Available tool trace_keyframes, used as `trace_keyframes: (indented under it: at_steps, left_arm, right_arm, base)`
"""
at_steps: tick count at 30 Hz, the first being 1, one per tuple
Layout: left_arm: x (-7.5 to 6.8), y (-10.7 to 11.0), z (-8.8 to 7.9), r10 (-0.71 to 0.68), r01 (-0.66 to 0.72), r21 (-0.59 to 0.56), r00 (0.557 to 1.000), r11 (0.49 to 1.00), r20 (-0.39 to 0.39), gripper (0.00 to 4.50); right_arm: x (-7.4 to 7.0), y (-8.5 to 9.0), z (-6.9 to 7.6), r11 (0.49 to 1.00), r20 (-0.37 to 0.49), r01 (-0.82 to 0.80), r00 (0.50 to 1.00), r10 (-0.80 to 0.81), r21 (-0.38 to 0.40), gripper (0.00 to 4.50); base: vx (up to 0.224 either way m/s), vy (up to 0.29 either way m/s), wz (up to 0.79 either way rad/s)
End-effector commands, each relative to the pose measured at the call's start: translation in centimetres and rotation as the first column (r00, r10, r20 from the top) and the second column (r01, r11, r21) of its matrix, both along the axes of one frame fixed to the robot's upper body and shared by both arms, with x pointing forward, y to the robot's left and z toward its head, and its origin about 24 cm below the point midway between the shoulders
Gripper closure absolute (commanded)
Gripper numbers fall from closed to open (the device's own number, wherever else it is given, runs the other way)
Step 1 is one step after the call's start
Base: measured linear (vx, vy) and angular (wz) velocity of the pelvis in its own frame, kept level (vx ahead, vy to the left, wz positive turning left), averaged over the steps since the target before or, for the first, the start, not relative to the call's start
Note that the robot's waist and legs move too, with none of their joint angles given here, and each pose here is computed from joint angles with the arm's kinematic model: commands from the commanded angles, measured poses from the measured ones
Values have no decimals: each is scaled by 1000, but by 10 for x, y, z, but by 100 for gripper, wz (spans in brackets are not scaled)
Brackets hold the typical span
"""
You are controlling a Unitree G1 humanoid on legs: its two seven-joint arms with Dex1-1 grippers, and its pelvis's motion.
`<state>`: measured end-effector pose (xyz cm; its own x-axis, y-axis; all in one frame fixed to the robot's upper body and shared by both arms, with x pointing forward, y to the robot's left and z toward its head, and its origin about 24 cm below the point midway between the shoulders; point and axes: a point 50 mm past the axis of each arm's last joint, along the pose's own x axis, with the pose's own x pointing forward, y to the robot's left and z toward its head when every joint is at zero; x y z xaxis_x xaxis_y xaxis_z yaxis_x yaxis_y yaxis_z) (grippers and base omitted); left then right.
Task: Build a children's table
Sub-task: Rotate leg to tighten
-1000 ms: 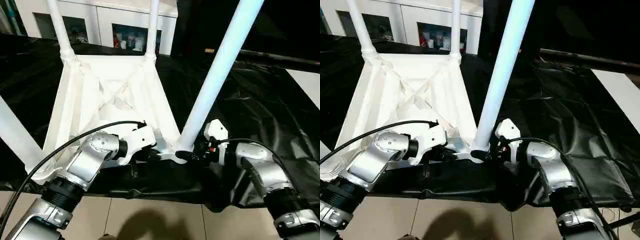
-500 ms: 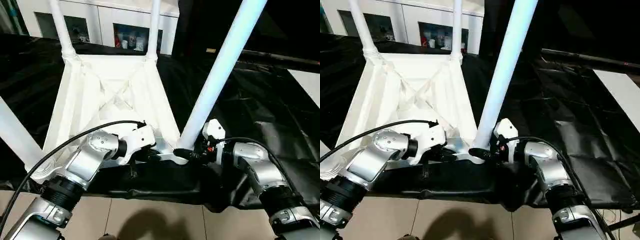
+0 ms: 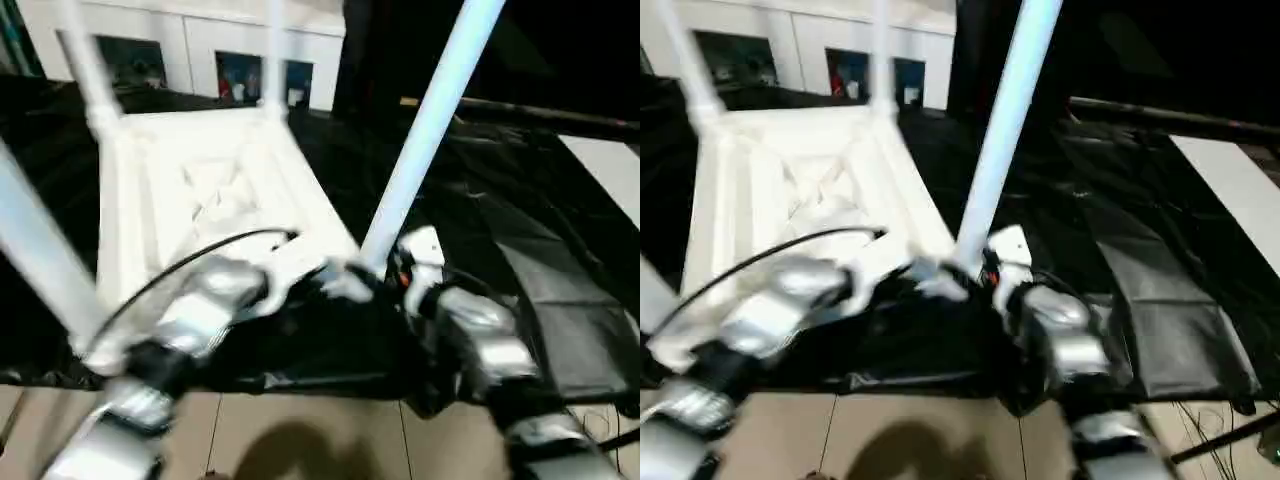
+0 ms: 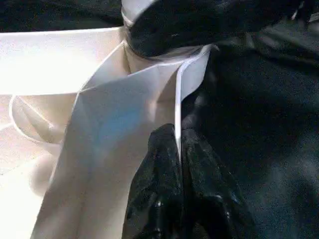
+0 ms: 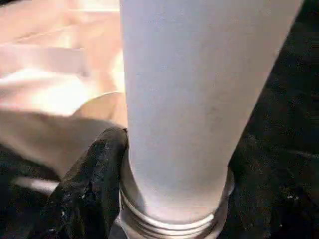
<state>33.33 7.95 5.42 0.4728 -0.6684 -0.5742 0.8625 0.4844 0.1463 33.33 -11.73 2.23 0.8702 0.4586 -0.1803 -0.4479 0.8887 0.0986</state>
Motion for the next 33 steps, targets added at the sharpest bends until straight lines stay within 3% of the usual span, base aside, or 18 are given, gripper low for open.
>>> trace_keyframes:
  at_steps: [1, 2, 7, 8, 17, 18, 19, 22, 27, 31, 33]
  left_arm:
    - [0, 1, -20, 127, -127, 7, 990, 992, -63, 450]
    - [6, -8, -20, 168, -168, 12, 985, 986, -45, 450]
    - [9, -14, -21, 161, -160, 39, 986, 986, -38, 450]
    - [9, -14, -21, 152, -151, 44, 988, 988, -37, 450]
    - [9, -13, -20, 141, -139, 44, 989, 989, -37, 450]
    - [3, -5, -18, 21, -21, 18, 999, 1000, -34, 450]
    - [2, -3, -18, 3, -2, 13, 999, 1000, -39, 450]
    - [-20, 17, -16, -265, 261, -48, 960, 964, -91, 450]
    - [-38, 36, -15, -391, 382, -84, 905, 920, -166, 450]
    - [-42, 41, -13, -410, 398, -100, 894, 912, -183, 450]
    - [-46, 45, -10, -436, 421, -117, 882, 899, -180, 450]
  right_arm:
    - [-4, -19, -25, 976, -140, 210, 966, -216, -55, 185]
    - [-1, -7, -23, 971, -150, 237, 959, -240, -39, 185]
    - [2, 14, -16, 981, -129, 194, 973, -190, 18, 185]
    - [2, 16, -12, 985, -107, 166, 981, -160, 48, 129]
    - [1, 17, -7, 990, -76, 116, 991, -110, 75, 98]
    - [0, 3, 0, 998, -32, -21, 999, 22, 56, 98]
    - [-1, 0, 2, 998, -25, -45, 999, 46, 49, 98]
    - [-16, -27, 14, 935, 14, -349, 937, 350, -63, 98]
    - [-28, -39, 19, 854, 14, -499, 862, 506, -149, 98]
    - [-33, -39, 20, 815, -2, -557, 826, 564, -160, 98]
    - [-39, -37, 20, 761, -30, -628, 774, 633, -164, 98]
  base:
    - [0, 0, 0]
    - [0, 0, 0]
    - [0, 0, 0]
    - [0, 0, 0]
    - [0, 0, 0]
    - [0, 0, 0]
    - [0, 0, 0]
    - [0, 0, 0]
    - [33, -7, 3]
    - [13, 0, 0]
    - [0, 0, 0]
